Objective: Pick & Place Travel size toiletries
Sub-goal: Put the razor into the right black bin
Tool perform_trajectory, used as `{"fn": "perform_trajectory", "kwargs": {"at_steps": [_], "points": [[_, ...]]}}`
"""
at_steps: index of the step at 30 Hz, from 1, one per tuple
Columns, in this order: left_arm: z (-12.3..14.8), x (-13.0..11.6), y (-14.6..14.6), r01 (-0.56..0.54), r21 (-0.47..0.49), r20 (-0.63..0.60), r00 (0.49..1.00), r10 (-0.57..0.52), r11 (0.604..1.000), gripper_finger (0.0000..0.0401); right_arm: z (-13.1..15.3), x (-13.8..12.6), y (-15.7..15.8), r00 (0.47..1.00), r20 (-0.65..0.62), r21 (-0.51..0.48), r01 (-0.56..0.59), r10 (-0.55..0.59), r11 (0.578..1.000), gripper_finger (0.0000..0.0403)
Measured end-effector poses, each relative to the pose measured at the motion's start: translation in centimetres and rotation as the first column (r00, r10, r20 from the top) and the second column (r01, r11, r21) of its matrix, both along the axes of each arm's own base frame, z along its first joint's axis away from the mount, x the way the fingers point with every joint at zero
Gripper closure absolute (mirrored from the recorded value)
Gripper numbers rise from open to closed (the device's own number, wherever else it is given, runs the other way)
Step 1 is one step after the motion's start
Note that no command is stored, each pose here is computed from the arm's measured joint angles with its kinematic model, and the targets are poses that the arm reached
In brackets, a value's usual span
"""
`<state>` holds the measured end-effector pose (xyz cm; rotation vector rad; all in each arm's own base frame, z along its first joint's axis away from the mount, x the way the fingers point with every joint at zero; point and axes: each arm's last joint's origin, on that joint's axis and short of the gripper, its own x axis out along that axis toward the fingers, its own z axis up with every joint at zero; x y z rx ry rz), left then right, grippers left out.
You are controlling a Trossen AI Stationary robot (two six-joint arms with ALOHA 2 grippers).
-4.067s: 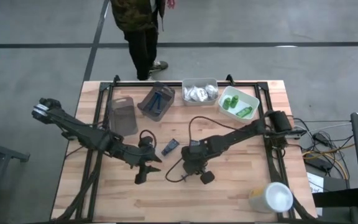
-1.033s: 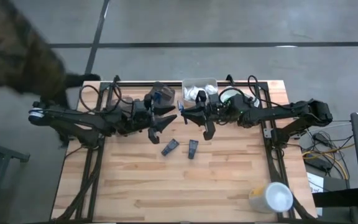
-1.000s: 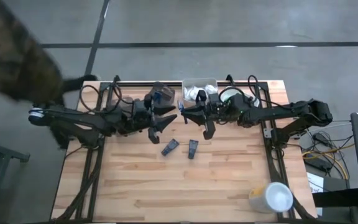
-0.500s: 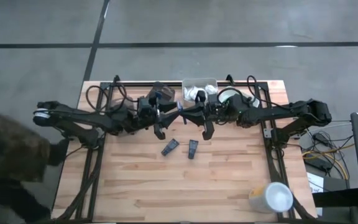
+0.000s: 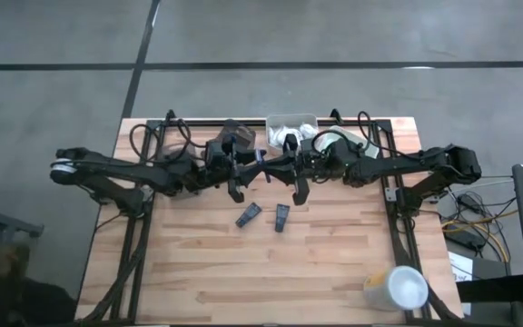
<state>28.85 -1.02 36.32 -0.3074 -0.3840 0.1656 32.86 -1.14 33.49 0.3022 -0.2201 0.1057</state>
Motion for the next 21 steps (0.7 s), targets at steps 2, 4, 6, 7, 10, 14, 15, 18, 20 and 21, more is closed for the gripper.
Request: {"fn": "perform_trajectory", "kwargs": {"at_steps": [2,4,6,7,10,14,15,18,20,21], "points": [[-0.10,0.11,0.02,0.004,-0.012,0.000,1.000,-0.004,1.000,0.0232,0.00,0.00,0.01,1.000,0.001,-0.008,0.001,-0.001,1.000,0.0364],[-0.17,0.19,0.07,0.008,-0.011,-0.001,1.000,-0.008,1.000,0.0248,-0.01,0.00,0.01,1.000,0.001,-0.019,0.005,-0.005,1.000,0.0365],[-0.17,0.21,0.13,0.015,-0.007,0.000,1.000,-0.015,1.000,0.0271,-0.02,0.01,0.01,1.000,0.001,-0.033,0.008,-0.008,0.999,0.0367],[-0.16,0.21,0.16,0.023,-0.004,0.001,1.000,-0.023,1.000,0.0284,-0.01,0.00,0.01,1.000,0.002,-0.037,0.010,-0.010,0.999,0.0367],[-0.15,0.21,0.17,0.026,-0.001,0.001,1.000,-0.026,1.000,0.0327,-0.01,0.00,-0.03,1.000,0.002,-0.049,0.016,-0.016,0.999,0.0361],[-0.14,0.21,0.21,0.023,0.004,0.001,1.000,-0.023,1.000,0.0366,-0.02,0.00,-0.03,1.000,0.003,-0.066,0.021,-0.021,0.998,0.0345],[-0.15,0.21,0.22,0.021,0.007,0.000,1.000,-0.021,1.000,0.0366,-0.02,0.00,-0.03,1.000,0.004,-0.068,0.022,-0.022,0.997,0.0341],[-0.22,0.24,0.36,0.012,0.012,-0.010,1.000,-0.012,1.000,0.0366,-0.09,0.02,-0.22,0.999,-0.004,-0.066,0.031,-0.032,0.997,0.0327],[-0.34,0.28,0.48,0.004,0.012,-0.023,1.000,-0.004,1.000,0.0366,-0.31,0.06,-0.40,0.999,-0.028,-0.062,0.036,-0.038,0.997,0.0315],[-0.42,0.31,0.58,0.001,0.012,-0.031,1.000,0.000,1.000,0.0366,-0.44,0.07,-0.56,0.998,-0.043,-0.055,0.039,-0.041,0.998,0.0309]]}}
